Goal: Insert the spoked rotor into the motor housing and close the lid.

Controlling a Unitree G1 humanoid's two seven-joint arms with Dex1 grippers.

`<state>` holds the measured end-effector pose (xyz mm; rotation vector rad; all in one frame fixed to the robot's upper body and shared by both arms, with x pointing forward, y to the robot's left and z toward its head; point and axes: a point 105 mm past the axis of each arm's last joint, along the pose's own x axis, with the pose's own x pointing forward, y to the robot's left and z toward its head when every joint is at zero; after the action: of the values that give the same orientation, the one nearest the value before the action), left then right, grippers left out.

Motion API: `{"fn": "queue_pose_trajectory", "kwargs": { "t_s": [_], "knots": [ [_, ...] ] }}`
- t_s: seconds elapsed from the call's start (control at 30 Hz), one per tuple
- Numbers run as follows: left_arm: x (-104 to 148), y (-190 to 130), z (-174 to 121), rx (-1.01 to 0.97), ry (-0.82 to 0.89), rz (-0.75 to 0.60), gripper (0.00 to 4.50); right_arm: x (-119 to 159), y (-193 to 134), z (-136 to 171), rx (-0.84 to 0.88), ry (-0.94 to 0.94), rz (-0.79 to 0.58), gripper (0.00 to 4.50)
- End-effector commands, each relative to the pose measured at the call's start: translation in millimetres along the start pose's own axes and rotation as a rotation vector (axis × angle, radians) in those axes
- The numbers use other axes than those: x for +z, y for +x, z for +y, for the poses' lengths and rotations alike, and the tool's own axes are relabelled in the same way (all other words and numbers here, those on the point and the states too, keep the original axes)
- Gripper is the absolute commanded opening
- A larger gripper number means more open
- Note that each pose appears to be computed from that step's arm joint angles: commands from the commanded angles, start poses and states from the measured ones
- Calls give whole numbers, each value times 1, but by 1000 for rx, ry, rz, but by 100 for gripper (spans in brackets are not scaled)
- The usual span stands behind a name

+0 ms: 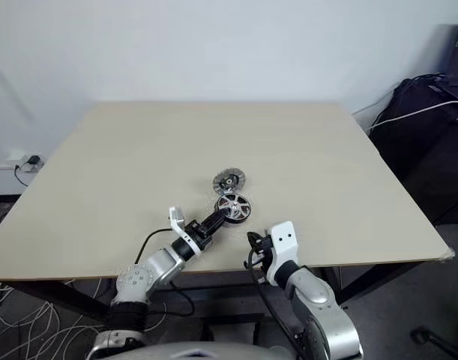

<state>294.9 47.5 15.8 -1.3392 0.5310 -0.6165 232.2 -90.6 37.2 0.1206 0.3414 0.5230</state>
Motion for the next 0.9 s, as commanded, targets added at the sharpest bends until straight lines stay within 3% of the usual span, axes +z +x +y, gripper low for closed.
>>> {"fn": "queue_pose_trajectory", "kwargs": {
  "t_s": [0.03, 0.9],
  "knots": [
    [-6, 23, -17, -81, -14, -14, 36, 13, -2, -1, -10, -15, -54, 0],
    [-5, 33, -6, -53, -37, -40, 36, 13, -4, 0, -19, -24, -52, 0]
  ]
}}
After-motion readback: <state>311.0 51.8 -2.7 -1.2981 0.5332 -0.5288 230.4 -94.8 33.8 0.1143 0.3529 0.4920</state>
